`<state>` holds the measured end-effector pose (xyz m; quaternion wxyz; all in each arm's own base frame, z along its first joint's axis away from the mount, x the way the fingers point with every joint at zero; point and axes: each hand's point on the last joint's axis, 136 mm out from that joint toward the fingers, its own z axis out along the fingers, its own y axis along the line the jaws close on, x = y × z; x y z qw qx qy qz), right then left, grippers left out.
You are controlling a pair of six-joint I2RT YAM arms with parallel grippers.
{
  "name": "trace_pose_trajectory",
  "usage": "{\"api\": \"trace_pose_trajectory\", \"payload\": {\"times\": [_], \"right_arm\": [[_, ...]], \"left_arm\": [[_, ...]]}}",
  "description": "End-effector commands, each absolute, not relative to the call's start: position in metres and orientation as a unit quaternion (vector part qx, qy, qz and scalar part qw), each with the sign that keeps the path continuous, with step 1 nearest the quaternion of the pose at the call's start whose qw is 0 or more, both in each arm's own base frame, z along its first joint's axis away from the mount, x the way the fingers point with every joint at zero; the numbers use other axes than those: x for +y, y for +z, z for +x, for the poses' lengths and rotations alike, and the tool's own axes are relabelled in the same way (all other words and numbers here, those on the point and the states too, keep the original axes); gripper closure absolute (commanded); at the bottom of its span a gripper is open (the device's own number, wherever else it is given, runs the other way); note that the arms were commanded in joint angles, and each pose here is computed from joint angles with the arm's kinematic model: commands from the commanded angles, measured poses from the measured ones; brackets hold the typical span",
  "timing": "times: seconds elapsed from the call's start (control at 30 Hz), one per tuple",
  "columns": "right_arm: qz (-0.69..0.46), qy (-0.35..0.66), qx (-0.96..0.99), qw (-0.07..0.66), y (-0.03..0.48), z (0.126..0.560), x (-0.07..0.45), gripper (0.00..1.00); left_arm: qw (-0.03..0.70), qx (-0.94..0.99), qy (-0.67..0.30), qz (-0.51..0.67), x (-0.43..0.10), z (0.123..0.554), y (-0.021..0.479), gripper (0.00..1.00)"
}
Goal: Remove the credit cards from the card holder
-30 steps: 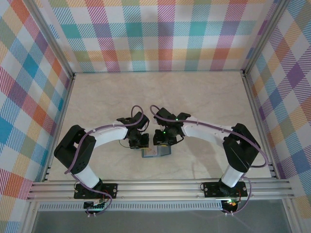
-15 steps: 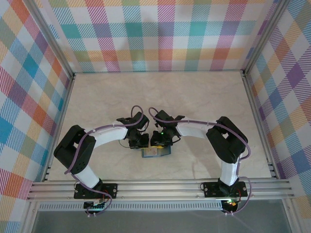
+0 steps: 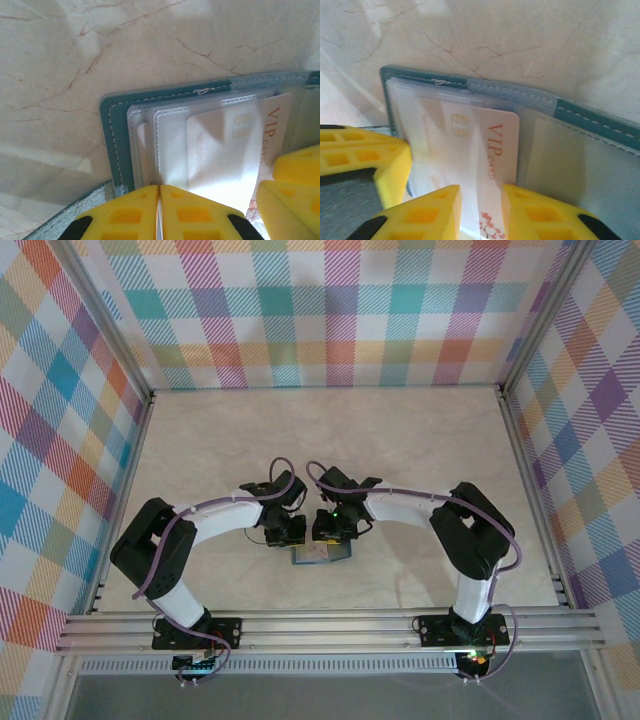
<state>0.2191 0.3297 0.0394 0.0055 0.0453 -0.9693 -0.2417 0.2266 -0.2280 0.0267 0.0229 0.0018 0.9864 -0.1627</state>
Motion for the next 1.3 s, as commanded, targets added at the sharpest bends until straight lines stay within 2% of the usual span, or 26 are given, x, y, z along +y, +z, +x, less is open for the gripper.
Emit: {"api": "trace_pose_trajectory", "payload": {"times": [0.0,0.27,0.4,0.7,1.03,1.27], "right_arm": [[0.047,-0.264,-0.963,-0.004,0.058,0.219,0.332,0.71],[0.037,-0.255,-0.966,0.008,0.046,0.219,0.323,0.7],[0.036,-0.247,-0.968,0.015,0.038,0.219,0.319,0.7],[0.036,-0.252,-0.966,0.039,0.022,0.216,0.321,0.71],[0.034,-0.286,-0.956,0.045,0.023,0.214,0.325,0.71],[0.029,-0.263,-0.964,0.033,0.021,0.217,0.313,0.68]], "left_arm": [[0.033,0.989,-0.144,0.007,-0.224,0.227,0.041,0.89],[0.038,0.986,-0.16,0.022,-0.242,0.231,0.059,0.89],[0.022,0.986,-0.163,0.025,-0.248,0.227,0.048,0.89],[-0.012,0.995,-0.097,0.037,-0.228,0.217,0.009,0.89],[-0.017,0.997,-0.059,0.039,-0.213,0.214,-0.003,0.9],[-0.02,0.998,-0.052,0.041,-0.21,0.212,-0.005,0.9]]}}
